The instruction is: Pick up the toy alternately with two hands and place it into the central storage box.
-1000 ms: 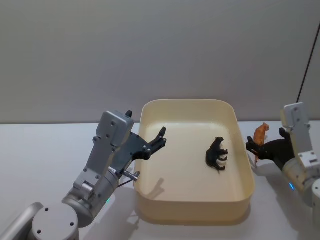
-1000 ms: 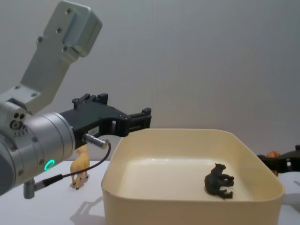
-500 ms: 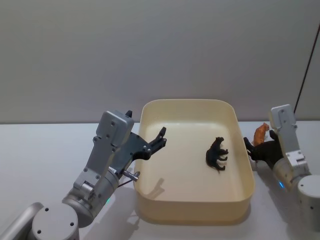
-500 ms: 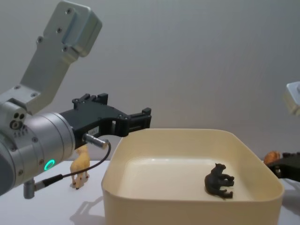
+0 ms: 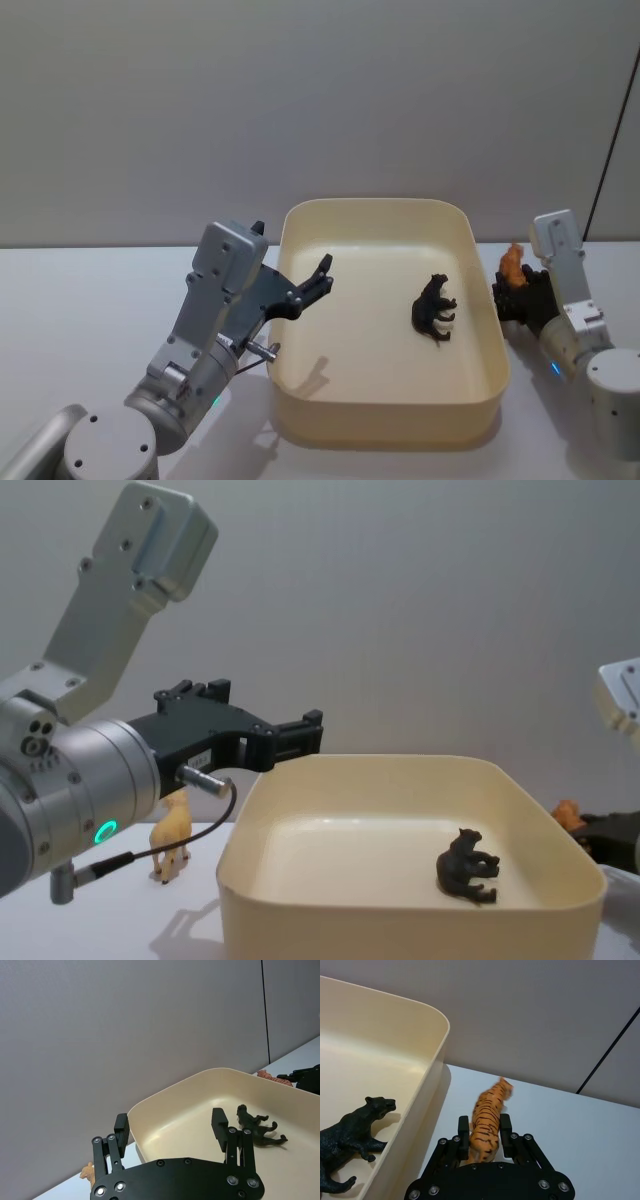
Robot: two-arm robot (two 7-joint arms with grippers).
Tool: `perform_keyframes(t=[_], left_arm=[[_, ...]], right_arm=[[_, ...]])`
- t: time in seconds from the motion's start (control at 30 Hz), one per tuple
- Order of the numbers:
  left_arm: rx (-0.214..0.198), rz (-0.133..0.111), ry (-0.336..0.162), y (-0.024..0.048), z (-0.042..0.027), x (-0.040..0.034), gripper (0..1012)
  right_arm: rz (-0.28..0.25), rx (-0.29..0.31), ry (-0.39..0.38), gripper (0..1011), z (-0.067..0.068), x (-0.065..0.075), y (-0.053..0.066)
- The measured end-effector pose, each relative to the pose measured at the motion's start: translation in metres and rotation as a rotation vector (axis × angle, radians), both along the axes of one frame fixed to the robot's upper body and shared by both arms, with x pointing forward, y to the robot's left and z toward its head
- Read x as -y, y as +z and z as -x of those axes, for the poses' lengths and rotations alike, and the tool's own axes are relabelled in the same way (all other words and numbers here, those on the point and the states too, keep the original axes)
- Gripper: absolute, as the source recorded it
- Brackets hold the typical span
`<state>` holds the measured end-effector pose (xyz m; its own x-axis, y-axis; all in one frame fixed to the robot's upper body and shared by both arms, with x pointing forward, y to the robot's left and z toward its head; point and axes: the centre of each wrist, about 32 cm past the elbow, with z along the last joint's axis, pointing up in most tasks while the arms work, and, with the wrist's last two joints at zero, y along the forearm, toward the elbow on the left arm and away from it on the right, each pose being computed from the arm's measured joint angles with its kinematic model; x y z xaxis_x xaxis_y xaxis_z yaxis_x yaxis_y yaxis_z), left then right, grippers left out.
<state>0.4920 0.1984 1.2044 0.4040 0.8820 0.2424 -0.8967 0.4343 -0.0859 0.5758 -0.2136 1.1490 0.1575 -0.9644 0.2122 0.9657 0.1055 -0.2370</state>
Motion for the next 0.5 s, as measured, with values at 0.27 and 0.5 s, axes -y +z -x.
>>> perform_keyframes(t=[0.27, 0.5], left_arm=[[0.0, 0.0, 0.0, 0.0, 0.0, 0.0, 1001], [0.0, 0.0, 0.0, 0.0, 0.0, 0.0, 1001]], right_arm=[[0.0, 0.004, -0.002, 306, 0.002, 0.001, 0.0], [-0.006, 0.03, -0.012, 306, 0.013, 0.01, 0.005]])
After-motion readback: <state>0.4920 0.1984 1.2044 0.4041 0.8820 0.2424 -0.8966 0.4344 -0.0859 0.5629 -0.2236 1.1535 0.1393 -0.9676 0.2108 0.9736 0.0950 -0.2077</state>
